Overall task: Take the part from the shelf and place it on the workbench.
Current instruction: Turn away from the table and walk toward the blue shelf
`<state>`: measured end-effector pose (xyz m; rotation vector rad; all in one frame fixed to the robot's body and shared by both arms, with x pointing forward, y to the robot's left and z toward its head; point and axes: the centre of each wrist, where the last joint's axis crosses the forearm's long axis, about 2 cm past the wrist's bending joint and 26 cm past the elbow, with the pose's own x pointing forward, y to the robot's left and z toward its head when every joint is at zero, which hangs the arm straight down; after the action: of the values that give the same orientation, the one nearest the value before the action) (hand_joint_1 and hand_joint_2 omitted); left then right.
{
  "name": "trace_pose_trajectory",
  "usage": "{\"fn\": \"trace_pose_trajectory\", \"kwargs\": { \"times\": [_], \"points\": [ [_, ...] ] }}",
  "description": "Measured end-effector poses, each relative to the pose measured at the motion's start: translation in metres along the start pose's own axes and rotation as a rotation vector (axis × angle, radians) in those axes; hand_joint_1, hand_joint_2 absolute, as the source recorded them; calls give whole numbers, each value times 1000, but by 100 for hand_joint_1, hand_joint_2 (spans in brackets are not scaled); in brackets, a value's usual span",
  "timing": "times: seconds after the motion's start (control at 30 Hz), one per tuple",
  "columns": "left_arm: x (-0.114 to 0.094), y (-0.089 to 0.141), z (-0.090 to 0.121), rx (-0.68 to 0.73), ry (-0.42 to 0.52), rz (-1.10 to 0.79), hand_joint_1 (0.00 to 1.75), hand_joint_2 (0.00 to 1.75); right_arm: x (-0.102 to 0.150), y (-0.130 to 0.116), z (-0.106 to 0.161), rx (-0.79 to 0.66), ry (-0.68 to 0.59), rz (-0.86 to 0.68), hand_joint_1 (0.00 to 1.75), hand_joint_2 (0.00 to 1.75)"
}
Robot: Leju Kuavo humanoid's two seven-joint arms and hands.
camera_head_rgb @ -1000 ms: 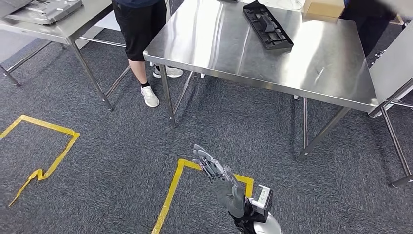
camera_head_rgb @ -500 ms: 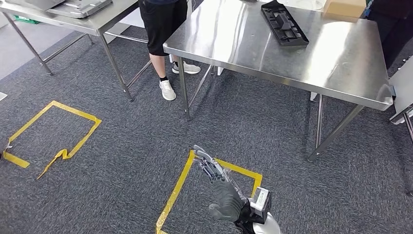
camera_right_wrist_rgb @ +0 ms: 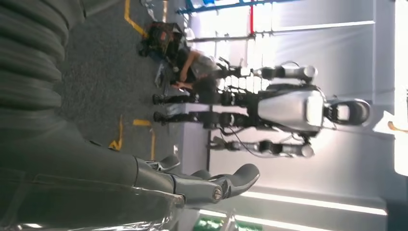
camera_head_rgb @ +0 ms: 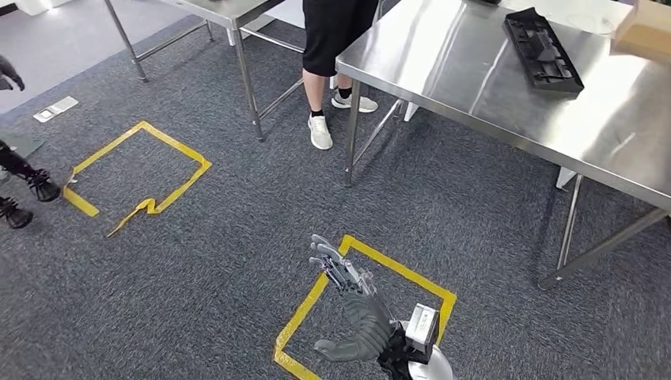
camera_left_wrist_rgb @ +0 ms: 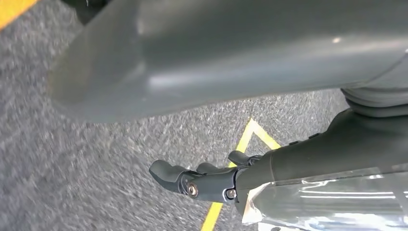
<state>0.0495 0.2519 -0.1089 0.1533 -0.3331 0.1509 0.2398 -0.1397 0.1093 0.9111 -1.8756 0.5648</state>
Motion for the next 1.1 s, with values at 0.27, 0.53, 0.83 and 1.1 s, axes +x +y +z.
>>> {"fn": "trace_pose_trajectory", "kwargs": {
  "times": [0.27,0.53,0.83,1.1],
  "points": [
    [-1,-2,1,3,-1,7,0,0,0,-2,0,16,4,-2,0,175],
    [-5,-3,2,-2,-5,7,0,0,-2,0,1,15,1,-9,0,175],
    [-5,-5,2,-19,-21,-5,0,0,-4,1,5,11,13,-3,0,175],
    [-5,-1,1,-12,-23,-9,0,0,-5,3,8,8,19,-1,0,175]
  ]
}}
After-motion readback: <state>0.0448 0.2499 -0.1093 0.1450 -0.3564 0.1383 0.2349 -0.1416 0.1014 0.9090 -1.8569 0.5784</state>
